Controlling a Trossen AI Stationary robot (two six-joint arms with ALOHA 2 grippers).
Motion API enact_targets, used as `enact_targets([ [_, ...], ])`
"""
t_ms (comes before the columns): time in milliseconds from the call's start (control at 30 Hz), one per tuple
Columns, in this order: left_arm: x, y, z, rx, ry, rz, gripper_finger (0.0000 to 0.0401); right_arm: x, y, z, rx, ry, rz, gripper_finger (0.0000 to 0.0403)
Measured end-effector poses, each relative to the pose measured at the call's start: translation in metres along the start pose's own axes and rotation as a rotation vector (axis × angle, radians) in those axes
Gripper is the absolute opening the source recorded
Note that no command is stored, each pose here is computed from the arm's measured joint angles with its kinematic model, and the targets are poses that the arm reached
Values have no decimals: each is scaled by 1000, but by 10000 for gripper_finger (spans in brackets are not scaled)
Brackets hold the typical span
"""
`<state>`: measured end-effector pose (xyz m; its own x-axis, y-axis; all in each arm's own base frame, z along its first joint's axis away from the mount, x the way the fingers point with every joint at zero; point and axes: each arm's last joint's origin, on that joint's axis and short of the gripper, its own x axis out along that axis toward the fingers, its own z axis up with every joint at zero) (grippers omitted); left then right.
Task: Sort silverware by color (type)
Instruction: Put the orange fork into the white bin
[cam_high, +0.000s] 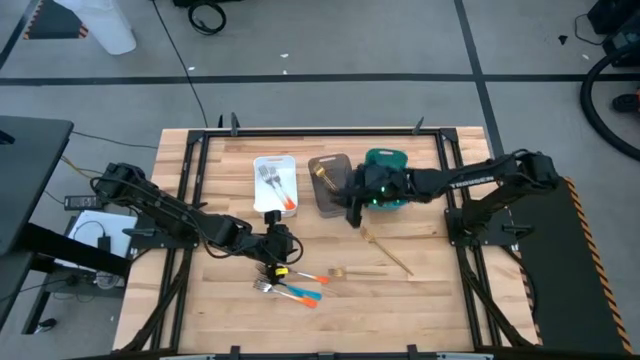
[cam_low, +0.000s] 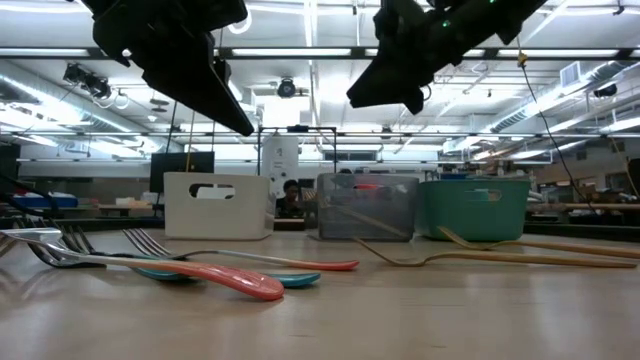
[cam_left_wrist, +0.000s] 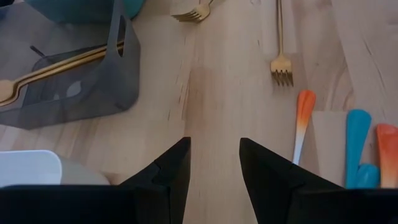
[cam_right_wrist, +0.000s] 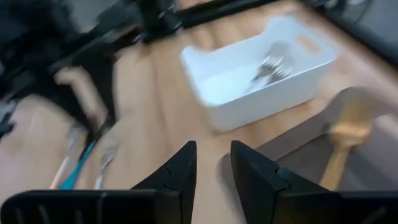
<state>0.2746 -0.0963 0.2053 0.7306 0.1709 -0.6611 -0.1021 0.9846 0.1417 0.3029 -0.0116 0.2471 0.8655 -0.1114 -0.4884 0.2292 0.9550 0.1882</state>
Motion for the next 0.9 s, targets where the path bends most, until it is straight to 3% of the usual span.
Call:
enact_targets([
  [233, 0, -2, 0, -4, 13, -53, 146, 13, 42, -31, -34, 88, 41, 110],
  [567, -6, -17, -5, -130, 78, -237, 146, 25, 100, -84, -74, 131, -32, 110],
  [733, -11, -28, -8, -191, 115, -324, 146, 18, 115, -92, -89, 98, -55, 110],
  [900, -17, -39, -11, -265, 152, -380, 146, 10, 124, -97, -171, 25, -161, 110],
])
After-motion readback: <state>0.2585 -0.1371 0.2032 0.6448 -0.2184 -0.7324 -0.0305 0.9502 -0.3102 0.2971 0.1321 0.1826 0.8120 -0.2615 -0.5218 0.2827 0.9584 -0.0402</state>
